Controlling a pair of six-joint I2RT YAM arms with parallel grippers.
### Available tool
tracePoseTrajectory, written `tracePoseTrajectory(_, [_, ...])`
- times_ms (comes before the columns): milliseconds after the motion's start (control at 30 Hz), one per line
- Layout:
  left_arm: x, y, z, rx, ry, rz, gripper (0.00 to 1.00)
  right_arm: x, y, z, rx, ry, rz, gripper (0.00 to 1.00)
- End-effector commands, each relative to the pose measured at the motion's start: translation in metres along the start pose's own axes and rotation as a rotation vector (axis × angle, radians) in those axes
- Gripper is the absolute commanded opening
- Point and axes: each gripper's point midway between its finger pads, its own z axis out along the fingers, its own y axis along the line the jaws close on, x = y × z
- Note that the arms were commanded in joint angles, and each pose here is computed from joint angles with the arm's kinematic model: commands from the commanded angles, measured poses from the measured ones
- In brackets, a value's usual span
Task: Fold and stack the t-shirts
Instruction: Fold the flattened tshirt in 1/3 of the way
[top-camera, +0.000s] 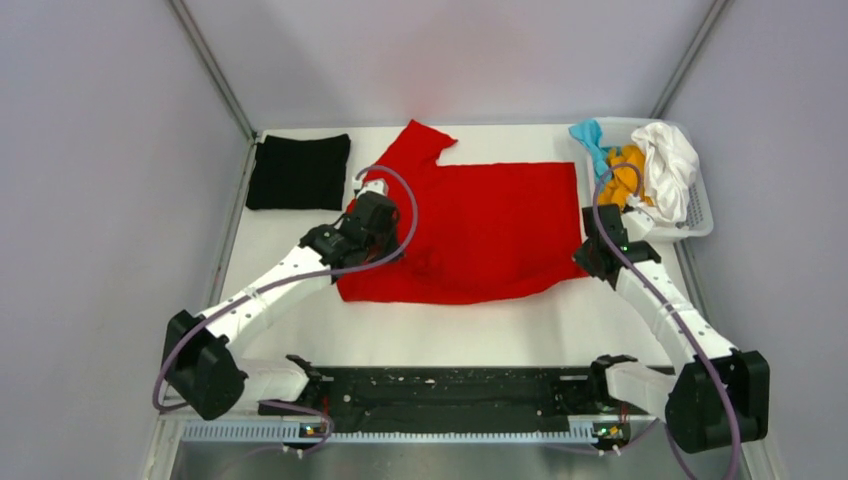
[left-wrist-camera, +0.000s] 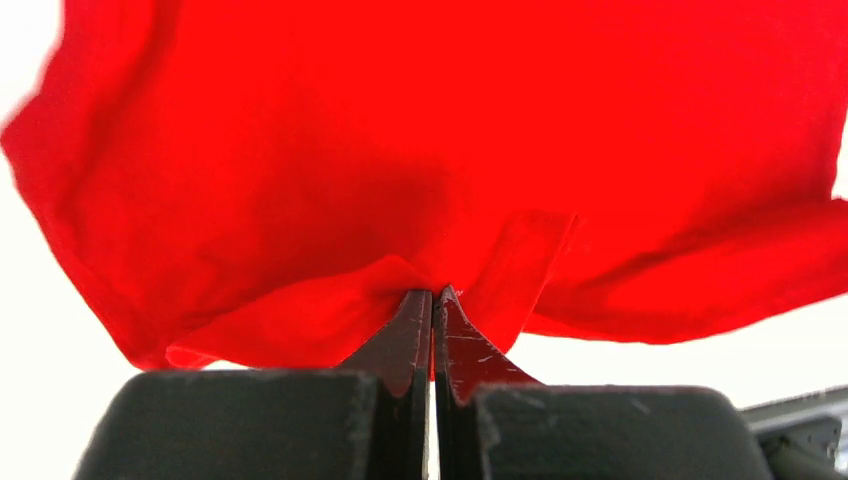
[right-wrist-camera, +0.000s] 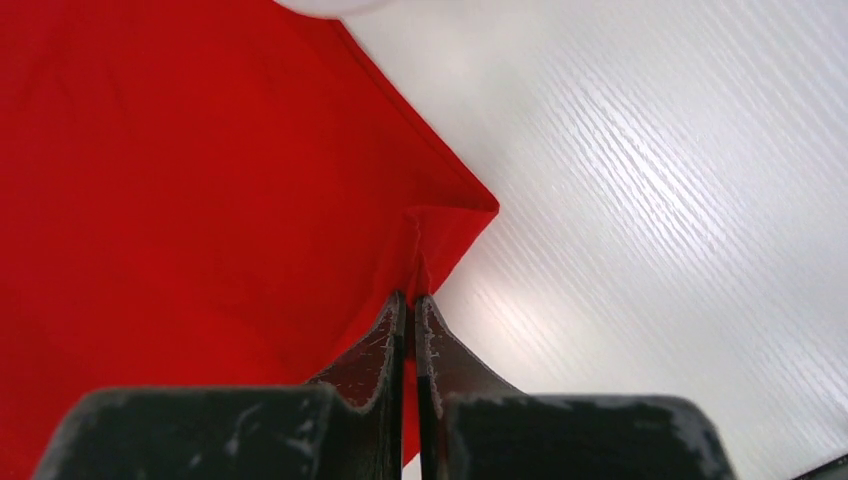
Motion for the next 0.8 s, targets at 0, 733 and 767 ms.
tracePoseTrajectory(0, [-0.048, 0.000, 0.003, 0.001, -0.109, 0.036, 0.00, -0.042, 0.022, 0.000, -0.010, -0.122, -0.004, 0.00])
tracePoseTrajectory(733, [-0.148, 0.006, 0.079, -0.012, -0.151, 0.238, 0.00, -0.067, 0.039, 0.042, 0.048, -0.139, 0.003, 0.00])
tracePoseTrajectory(767, [-0.152, 0.009, 0.085, -0.027, -0.154, 0.232, 0.00, -0.068, 0.039, 0.046, 0.056, -0.141, 0.011, 0.00])
